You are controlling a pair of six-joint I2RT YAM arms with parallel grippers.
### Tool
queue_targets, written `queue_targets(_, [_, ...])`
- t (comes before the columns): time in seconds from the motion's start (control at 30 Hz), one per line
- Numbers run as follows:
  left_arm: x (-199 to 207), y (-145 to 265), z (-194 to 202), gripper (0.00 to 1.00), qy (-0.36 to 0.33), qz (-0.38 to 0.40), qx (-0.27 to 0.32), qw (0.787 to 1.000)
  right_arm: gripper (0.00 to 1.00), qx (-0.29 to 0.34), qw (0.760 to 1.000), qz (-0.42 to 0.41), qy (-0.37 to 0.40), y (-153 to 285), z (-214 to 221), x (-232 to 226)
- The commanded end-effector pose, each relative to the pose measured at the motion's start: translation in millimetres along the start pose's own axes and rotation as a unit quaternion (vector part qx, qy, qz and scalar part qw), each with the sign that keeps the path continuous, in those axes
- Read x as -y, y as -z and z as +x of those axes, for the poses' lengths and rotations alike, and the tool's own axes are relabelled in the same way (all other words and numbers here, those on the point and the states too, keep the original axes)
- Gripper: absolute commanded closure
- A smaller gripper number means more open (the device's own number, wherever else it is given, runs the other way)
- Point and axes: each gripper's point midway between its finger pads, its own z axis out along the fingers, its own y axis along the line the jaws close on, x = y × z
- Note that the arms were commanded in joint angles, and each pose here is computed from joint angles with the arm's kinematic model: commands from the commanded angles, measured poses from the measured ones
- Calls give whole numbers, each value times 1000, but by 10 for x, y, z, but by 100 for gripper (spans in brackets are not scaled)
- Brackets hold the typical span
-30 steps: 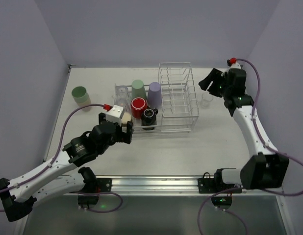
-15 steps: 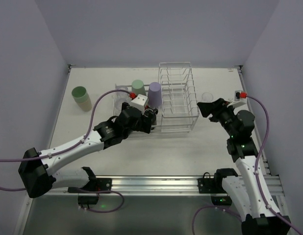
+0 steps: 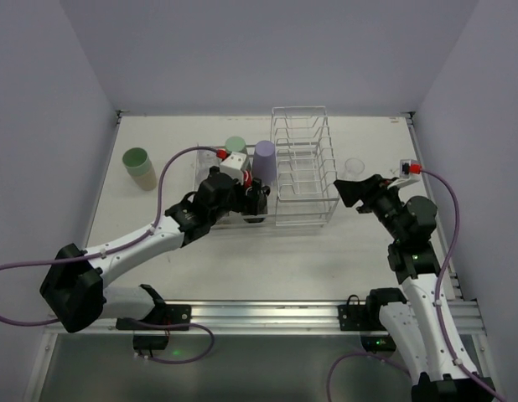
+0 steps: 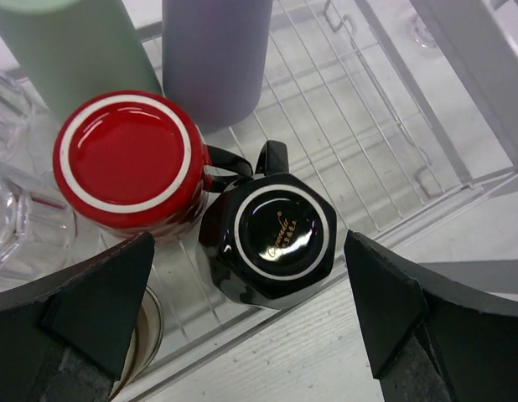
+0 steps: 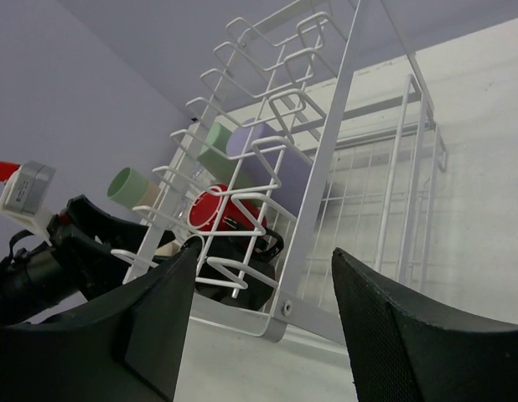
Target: Unload the cups from the dish rack
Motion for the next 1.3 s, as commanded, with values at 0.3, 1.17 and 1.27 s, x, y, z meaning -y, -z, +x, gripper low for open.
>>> queue_targets(0.3, [79, -45, -20, 0, -19, 63, 83, 994, 32, -1, 1000, -29, 6, -47, -11, -102])
queue_targets(1.17, [52, -389, 214, 15, -49, 51, 55, 996, 32, -1, 999, -48, 17, -24, 6, -226])
queue_targets(1.27, [43, -399, 229, 19, -50, 49, 52, 996, 32, -2, 999, -47, 16, -20, 8, -225])
